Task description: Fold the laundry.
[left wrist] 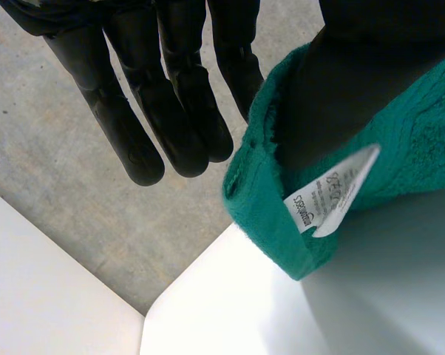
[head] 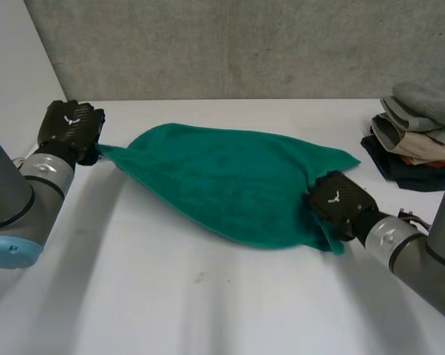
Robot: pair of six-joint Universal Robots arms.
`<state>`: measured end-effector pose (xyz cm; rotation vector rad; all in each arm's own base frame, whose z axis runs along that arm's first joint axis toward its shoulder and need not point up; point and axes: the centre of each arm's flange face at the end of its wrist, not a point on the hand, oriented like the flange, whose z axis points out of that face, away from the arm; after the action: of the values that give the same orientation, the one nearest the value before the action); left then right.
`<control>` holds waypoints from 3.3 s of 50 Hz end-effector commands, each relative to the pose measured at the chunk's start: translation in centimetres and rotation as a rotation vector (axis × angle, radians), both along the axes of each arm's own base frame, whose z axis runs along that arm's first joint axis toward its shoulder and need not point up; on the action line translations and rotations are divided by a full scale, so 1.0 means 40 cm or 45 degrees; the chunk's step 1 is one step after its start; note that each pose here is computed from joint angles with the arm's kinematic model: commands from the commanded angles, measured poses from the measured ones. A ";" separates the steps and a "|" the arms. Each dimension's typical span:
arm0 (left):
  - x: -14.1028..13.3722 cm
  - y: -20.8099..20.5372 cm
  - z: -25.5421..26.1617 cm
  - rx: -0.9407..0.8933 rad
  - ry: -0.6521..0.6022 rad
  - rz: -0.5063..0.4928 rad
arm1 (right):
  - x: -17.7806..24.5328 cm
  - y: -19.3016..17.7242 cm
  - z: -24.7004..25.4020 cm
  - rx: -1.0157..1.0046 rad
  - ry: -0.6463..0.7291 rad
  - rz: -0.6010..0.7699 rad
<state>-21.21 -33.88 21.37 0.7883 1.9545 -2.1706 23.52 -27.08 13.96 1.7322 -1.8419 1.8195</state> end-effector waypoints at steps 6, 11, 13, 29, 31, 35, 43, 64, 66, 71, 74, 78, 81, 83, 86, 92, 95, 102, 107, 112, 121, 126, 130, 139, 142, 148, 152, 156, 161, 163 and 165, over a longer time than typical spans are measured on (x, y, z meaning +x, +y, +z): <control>0.010 0.035 0.044 -0.020 0.025 0.009 | -0.017 0.035 0.059 -0.107 0.023 0.143; 0.046 0.093 0.165 -0.111 0.032 0.042 | -0.063 -0.021 0.301 -0.129 -0.446 -0.127; 0.057 0.115 0.196 -0.118 0.028 0.052 | -0.086 -0.041 0.348 -0.101 -0.573 -0.232; 0.070 0.258 0.207 0.141 -0.161 -0.101 | -0.216 -0.086 0.326 0.261 -0.317 -0.667; 0.063 0.225 0.150 0.247 -0.186 -0.119 | -0.188 -0.088 0.280 0.315 -0.250 -0.670; 0.052 0.146 0.050 0.402 -0.225 -0.129 | -0.147 -0.108 0.229 0.333 -0.168 -0.703; -0.021 -0.066 0.123 0.077 -0.243 -0.086 | -0.079 -0.252 0.326 -0.112 -0.340 -0.706; -0.040 -0.086 0.243 -0.485 0.047 0.011 | -0.055 -0.291 0.410 -0.312 -0.666 -0.553; -0.036 -0.072 0.178 -0.384 0.024 0.008 | -0.045 -0.277 0.304 -0.096 -0.571 -0.527; -0.030 -0.041 0.059 -0.206 -0.013 -0.003 | -0.043 -0.247 0.138 0.136 -0.419 -0.519; -0.025 -0.026 -0.007 -0.107 -0.038 -0.005 | -0.043 -0.223 0.067 0.193 -0.322 -0.498; -0.023 -0.019 -0.047 -0.051 -0.049 -0.007 | -0.047 -0.204 0.020 0.175 -0.250 -0.460; -0.021 -0.016 -0.059 -0.032 -0.053 -0.005 | -0.046 -0.186 0.005 0.156 -0.228 -0.418; -0.021 -0.013 -0.062 -0.026 -0.054 -0.005 | -0.044 -0.177 -0.004 0.155 -0.220 -0.391; -0.009 -0.016 -0.056 -0.032 -0.053 0.010 | -0.039 -0.156 -0.013 0.150 -0.215 -0.324; -0.003 -0.009 -0.049 -0.031 -0.051 0.016 | -0.035 -0.117 0.005 0.036 -0.156 -0.183; -0.003 -0.006 -0.050 -0.029 -0.052 0.016 | -0.043 -0.099 0.007 -0.018 -0.100 -0.127; -0.002 -0.004 -0.052 -0.022 -0.049 0.018 | -0.053 -0.066 -0.021 -0.058 0.028 -0.040; -0.002 -0.004 -0.052 -0.012 -0.022 0.017 | -0.050 -0.037 -0.042 -0.072 0.067 0.042; 0.000 -0.004 -0.050 -0.007 0.001 0.018 | -0.057 -0.018 -0.055 -0.076 0.069 0.086; 0.001 -0.004 -0.042 -0.016 0.005 0.020 | -0.053 0.006 -0.039 -0.130 0.068 0.167; 0.001 -0.003 -0.045 -0.012 0.004 0.018 | -0.051 0.000 -0.037 -0.223 0.129 0.197; 0.001 -0.002 -0.047 -0.008 0.003 0.018 | -0.049 -0.009 -0.031 -0.277 0.162 0.200; 0.003 -0.002 -0.048 -0.006 0.003 0.022 | -0.051 -0.025 -0.067 -0.273 0.201 0.218; 0.005 -0.002 -0.047 -0.005 0.001 0.028 | -0.050 -0.025 -0.075 -0.263 0.201 0.226; 0.013 0.028 -0.006 0.009 -0.006 0.030 | -0.070 -0.034 -0.015 -0.256 0.137 0.140; 0.026 0.061 0.051 0.004 -0.017 0.038 | -0.101 -0.059 0.142 -0.254 -0.133 -0.089; 0.048 0.117 0.106 0.038 -0.034 0.053 | -0.144 -0.085 0.252 -0.214 -0.409 -0.345; 0.084 0.202 0.149 0.104 -0.167 0.083 | -0.246 -0.075 0.350 -0.142 -0.470 -0.658; 0.101 0.245 0.160 0.139 -0.276 0.089 | -0.282 -0.052 0.379 -0.063 -0.450 -0.748; 0.107 0.272 0.160 0.166 -0.346 0.080 | -0.291 -0.038 0.382 0.019 -0.435 -0.777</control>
<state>-18.15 -26.57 26.98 0.8335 1.9812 -1.9874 14.72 -30.12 27.13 0.8924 -1.9827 2.0728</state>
